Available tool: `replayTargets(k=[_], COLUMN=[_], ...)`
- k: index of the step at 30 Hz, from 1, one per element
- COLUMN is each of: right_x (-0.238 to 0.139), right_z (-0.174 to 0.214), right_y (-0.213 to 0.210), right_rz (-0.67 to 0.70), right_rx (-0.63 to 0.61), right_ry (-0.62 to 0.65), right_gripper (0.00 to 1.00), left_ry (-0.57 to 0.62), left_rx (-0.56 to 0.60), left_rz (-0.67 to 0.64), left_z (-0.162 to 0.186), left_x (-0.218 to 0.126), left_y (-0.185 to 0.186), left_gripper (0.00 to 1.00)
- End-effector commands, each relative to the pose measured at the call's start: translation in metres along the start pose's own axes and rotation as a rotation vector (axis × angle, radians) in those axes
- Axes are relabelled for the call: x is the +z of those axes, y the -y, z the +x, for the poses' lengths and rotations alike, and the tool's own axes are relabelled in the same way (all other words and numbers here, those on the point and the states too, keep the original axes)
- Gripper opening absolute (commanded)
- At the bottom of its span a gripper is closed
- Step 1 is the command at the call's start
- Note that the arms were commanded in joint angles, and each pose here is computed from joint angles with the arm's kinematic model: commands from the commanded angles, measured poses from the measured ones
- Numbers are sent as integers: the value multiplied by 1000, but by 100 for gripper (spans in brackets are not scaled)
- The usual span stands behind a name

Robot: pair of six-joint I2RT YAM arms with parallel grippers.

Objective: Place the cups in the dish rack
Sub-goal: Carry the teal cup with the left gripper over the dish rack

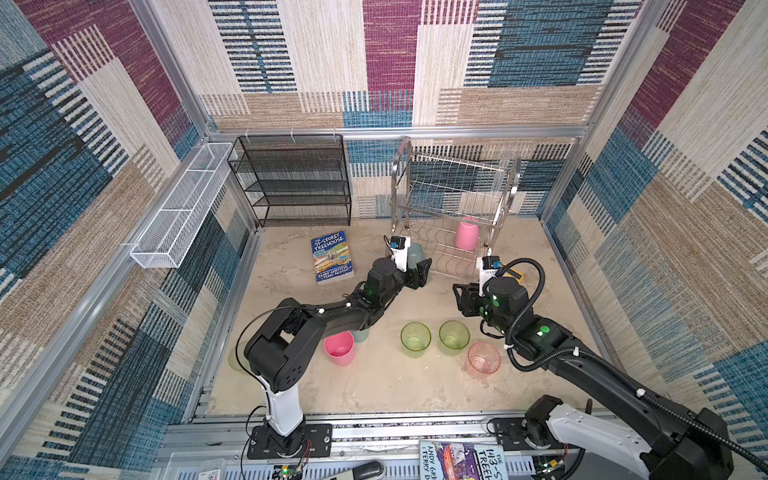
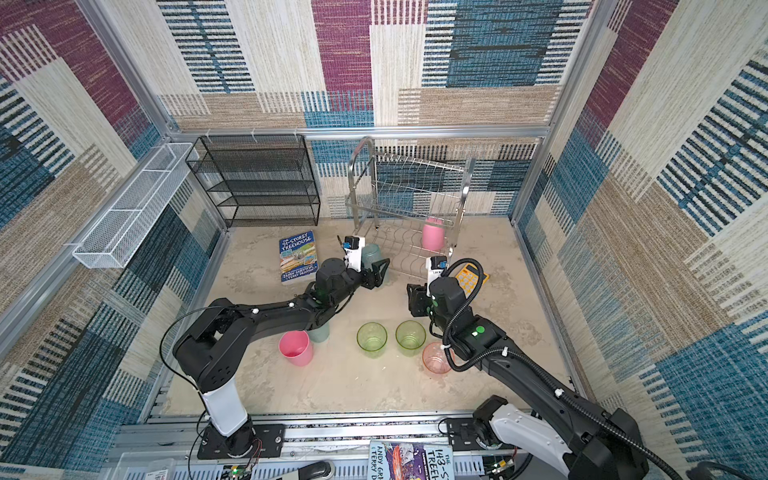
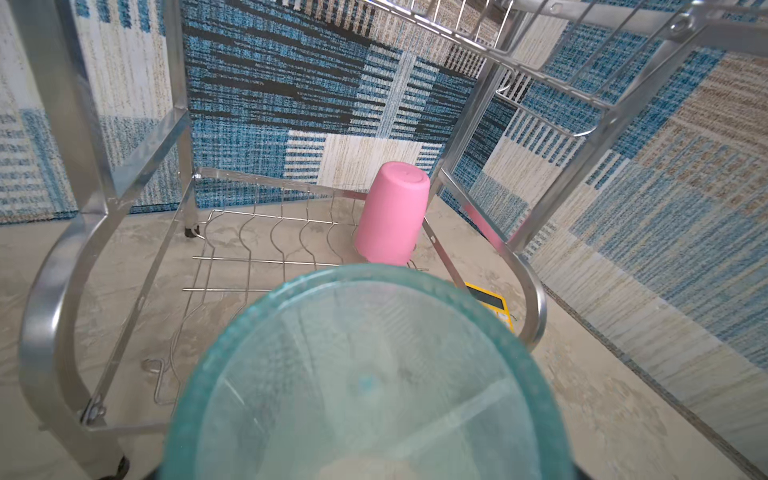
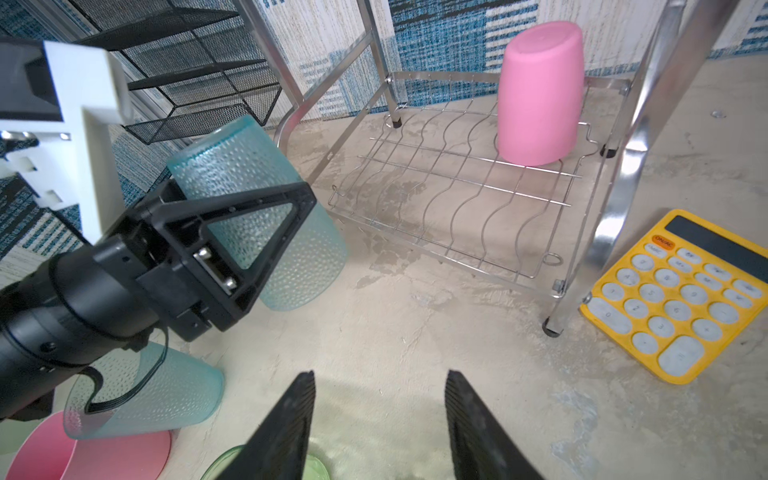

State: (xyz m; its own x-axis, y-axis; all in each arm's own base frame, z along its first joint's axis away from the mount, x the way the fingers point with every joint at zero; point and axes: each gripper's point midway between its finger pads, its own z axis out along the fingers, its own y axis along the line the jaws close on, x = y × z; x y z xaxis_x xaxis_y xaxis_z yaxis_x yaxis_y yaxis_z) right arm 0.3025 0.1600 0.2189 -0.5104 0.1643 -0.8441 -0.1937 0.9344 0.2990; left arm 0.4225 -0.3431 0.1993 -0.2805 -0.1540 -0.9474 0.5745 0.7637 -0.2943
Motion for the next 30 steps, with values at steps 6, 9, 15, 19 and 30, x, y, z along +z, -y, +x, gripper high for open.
replayTargets(k=[6, 9, 15, 19, 30], right_x=[-7, -9, -9, -8, -7], right_z=[-5, -5, -6, -7, -14], right_y=[15, 19, 24, 25, 6], right_rz=[43, 52, 57, 51, -60], right_rx=[33, 41, 54, 56, -11], right_ry=[28, 26, 26, 25, 51], right_gripper=[53, 53, 53, 53, 54], left_ry=[130, 135, 145, 153, 123], left_rx=[143, 153, 188, 208, 227], left_rz=[-2, 6, 18, 18, 37], left_z=[-23, -22, -20, -19, -13], left_x=[16, 22, 37, 46, 74], left_y=[3, 4, 8, 10, 14], left_gripper=[61, 61, 60, 60, 61])
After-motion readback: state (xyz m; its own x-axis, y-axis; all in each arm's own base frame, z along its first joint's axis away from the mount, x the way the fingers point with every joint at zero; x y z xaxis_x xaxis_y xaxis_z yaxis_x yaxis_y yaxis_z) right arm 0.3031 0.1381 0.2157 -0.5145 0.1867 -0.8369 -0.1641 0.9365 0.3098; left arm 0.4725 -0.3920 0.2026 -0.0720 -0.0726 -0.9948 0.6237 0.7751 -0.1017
